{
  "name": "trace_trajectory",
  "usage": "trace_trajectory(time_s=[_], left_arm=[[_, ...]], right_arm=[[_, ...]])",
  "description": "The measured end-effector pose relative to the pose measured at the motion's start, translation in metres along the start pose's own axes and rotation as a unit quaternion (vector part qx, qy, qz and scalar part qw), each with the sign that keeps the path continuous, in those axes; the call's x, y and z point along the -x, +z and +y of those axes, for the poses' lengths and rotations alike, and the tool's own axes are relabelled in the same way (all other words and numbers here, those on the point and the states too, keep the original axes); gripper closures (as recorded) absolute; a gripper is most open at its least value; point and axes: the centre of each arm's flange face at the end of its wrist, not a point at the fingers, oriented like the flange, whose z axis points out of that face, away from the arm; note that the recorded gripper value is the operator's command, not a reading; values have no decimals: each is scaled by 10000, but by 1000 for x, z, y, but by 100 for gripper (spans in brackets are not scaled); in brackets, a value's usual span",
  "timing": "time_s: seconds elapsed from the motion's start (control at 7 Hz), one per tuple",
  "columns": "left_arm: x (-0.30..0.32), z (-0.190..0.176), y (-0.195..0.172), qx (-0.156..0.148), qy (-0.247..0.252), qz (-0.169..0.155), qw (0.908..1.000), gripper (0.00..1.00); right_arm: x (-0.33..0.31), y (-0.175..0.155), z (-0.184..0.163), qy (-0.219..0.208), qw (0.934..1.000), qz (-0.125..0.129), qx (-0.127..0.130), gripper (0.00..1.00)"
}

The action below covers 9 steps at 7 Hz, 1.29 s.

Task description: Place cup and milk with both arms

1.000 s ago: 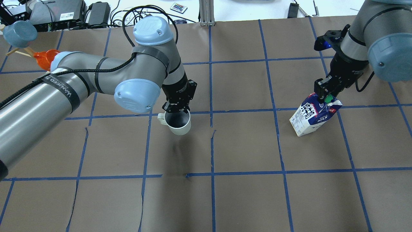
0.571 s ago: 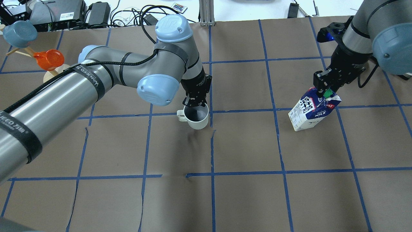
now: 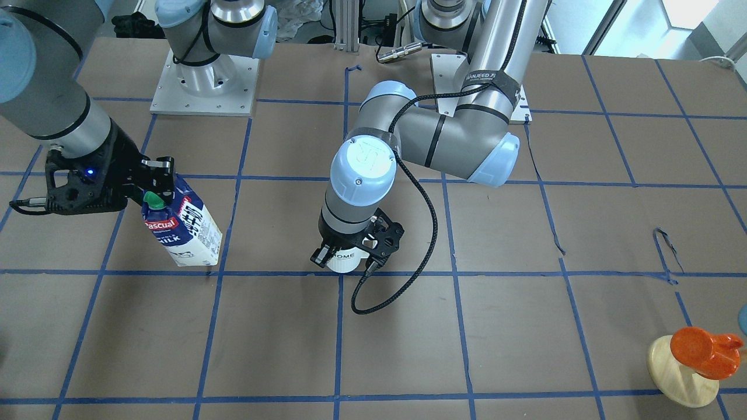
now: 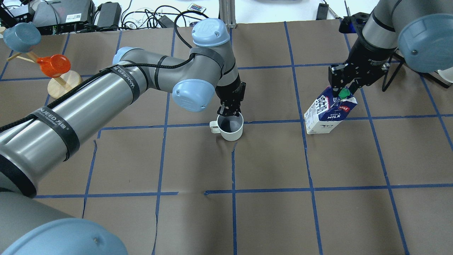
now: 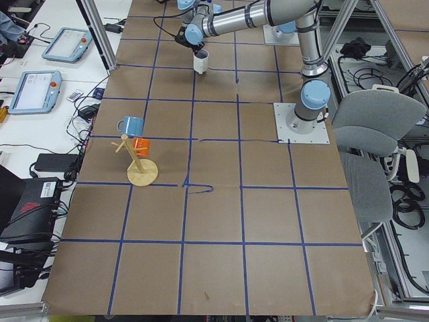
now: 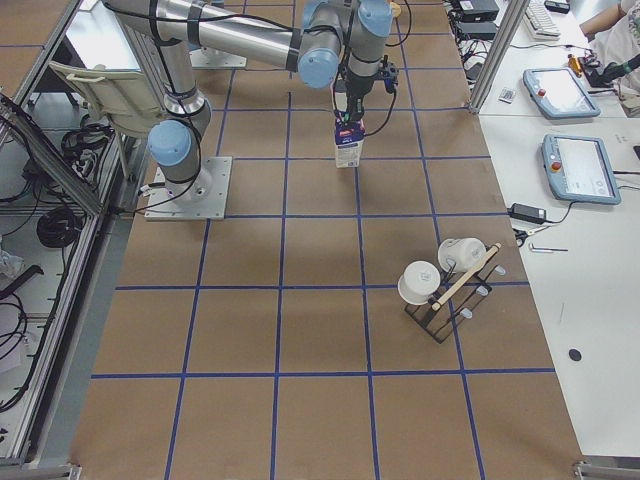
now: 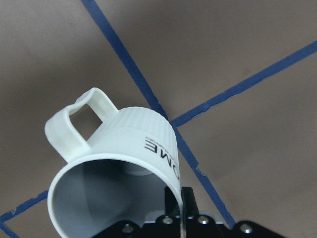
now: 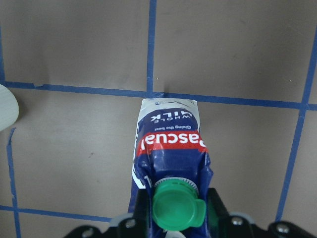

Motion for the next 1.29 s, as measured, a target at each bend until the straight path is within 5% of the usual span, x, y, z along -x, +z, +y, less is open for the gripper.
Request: trace_trajectory(time_s=[0.43, 0.71, 1.0, 1.29], left_arm=[[0, 2, -9, -34, 205, 80, 9998, 0], [2, -41, -46, -103, 514, 348, 9980, 0], [23, -82, -97, -211, 1360, 445, 9895, 0], [59, -111, -150, -332, 2360, 331, 9706, 0]], right_arm=[[50, 10, -24, 480, 9988, 40, 20, 100], [82, 16, -39, 706, 9975, 67, 26, 100], [118, 17, -47, 705, 9975, 84, -6, 100], [149, 25, -44, 472, 9988, 151, 40, 100]])
